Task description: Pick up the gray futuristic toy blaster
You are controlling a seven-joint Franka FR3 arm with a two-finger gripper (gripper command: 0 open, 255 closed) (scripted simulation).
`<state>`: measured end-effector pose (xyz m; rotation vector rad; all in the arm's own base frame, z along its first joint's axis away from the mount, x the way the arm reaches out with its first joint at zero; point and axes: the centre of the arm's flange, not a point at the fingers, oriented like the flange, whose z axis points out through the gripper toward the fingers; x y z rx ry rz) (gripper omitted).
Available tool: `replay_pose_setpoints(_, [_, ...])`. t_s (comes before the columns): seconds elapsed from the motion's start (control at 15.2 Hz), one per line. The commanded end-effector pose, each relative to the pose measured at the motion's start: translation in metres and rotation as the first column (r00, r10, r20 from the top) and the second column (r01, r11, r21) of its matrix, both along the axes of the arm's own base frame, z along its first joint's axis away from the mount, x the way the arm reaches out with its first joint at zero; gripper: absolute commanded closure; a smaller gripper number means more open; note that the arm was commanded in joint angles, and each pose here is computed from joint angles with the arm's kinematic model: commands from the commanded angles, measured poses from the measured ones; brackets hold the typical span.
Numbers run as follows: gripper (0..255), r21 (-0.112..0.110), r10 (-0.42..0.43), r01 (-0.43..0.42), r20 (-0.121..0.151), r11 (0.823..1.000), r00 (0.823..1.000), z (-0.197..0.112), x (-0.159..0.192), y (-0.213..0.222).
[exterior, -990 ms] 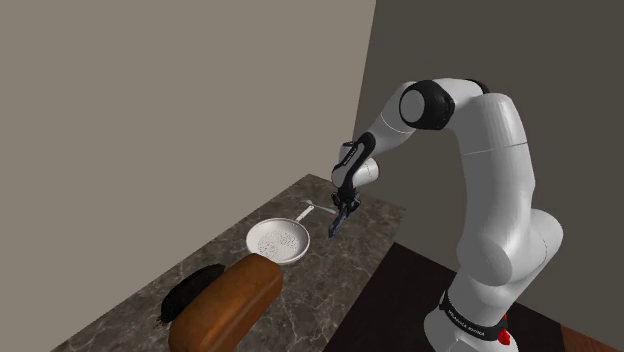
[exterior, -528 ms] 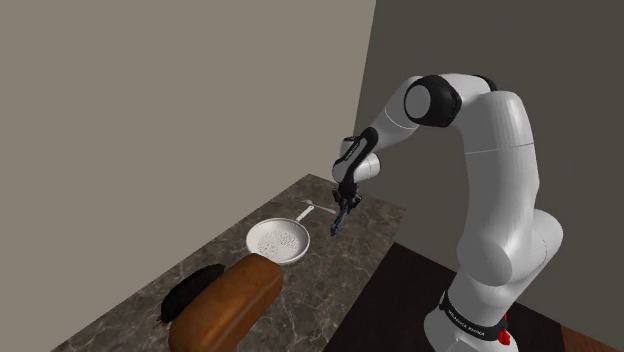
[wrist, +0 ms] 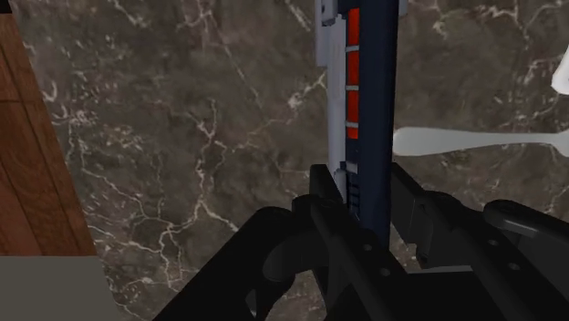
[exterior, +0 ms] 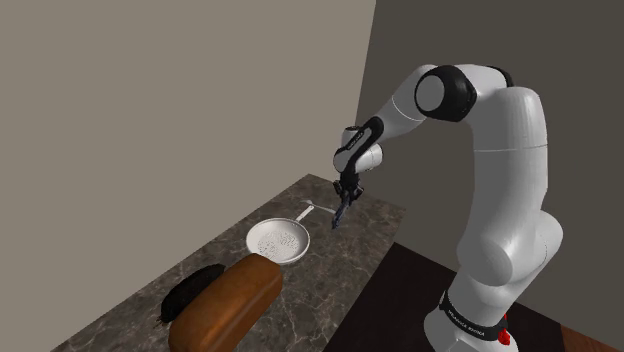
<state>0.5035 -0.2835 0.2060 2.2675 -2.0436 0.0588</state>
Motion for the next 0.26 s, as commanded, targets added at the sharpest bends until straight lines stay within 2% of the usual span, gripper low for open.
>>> replay_pose_setpoints(0.0, [255, 0.0, 0.0, 0.0, 0.0, 1.0, 1.0, 0.0112, 0.0004, -0.0006])
replay_pose_setpoints(0.2, [255, 0.0, 0.0, 0.0, 0.0, 1.0, 1.0, 0.0173, 0.0004, -0.0006])
